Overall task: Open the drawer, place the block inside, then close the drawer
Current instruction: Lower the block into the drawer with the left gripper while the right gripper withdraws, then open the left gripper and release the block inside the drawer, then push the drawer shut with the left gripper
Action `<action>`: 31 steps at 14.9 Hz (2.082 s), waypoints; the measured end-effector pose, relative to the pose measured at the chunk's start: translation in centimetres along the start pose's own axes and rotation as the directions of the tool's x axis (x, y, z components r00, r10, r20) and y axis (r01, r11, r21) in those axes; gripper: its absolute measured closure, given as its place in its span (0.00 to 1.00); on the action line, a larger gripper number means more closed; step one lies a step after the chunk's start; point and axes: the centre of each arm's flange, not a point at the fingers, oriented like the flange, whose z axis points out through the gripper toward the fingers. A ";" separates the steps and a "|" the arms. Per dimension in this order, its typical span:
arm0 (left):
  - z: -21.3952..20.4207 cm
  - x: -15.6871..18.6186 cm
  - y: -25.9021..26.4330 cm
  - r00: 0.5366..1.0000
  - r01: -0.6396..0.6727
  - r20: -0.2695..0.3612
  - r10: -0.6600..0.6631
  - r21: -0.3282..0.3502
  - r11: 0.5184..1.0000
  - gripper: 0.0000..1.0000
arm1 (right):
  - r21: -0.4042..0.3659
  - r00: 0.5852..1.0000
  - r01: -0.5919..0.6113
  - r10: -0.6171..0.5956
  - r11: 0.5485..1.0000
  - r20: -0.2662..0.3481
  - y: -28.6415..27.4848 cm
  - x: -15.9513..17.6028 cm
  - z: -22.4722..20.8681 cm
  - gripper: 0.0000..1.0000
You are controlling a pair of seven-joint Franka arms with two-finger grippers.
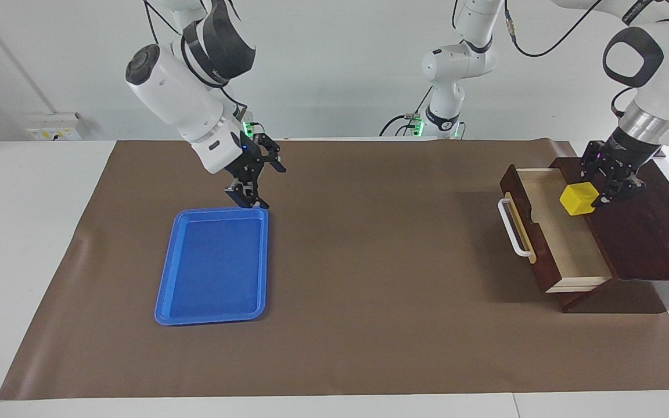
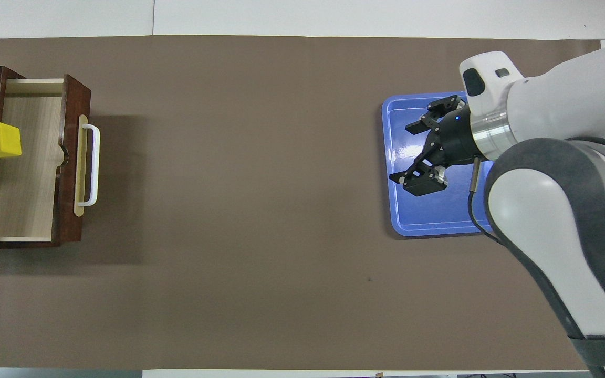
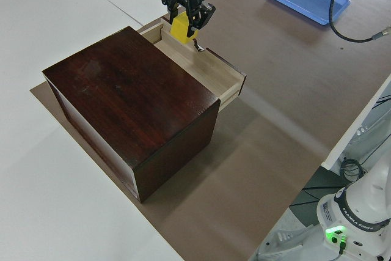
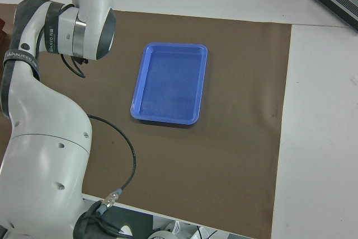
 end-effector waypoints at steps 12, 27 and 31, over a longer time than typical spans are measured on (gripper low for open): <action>7.7 -1.2 -1.1 0.997 -0.079 0.014 0.078 0.056 0.995 0.44 | -0.150 0.892 -0.396 0.418 0.906 0.171 5.2 -13.7 -10.5 0.00; 0.7 -2.2 -1.3 0.995 -0.099 -0.006 0.099 0.021 0.995 0.00 | -0.388 0.338 -0.840 0.925 0.379 0.172 1.9 -13.8 -13.6 0.00; 1.1 -11.7 -0.7 0.990 -0.141 0.006 0.140 0.025 0.990 0.00 | -0.411 0.364 -0.828 0.923 0.381 0.124 2.5 -14.4 -11.8 0.00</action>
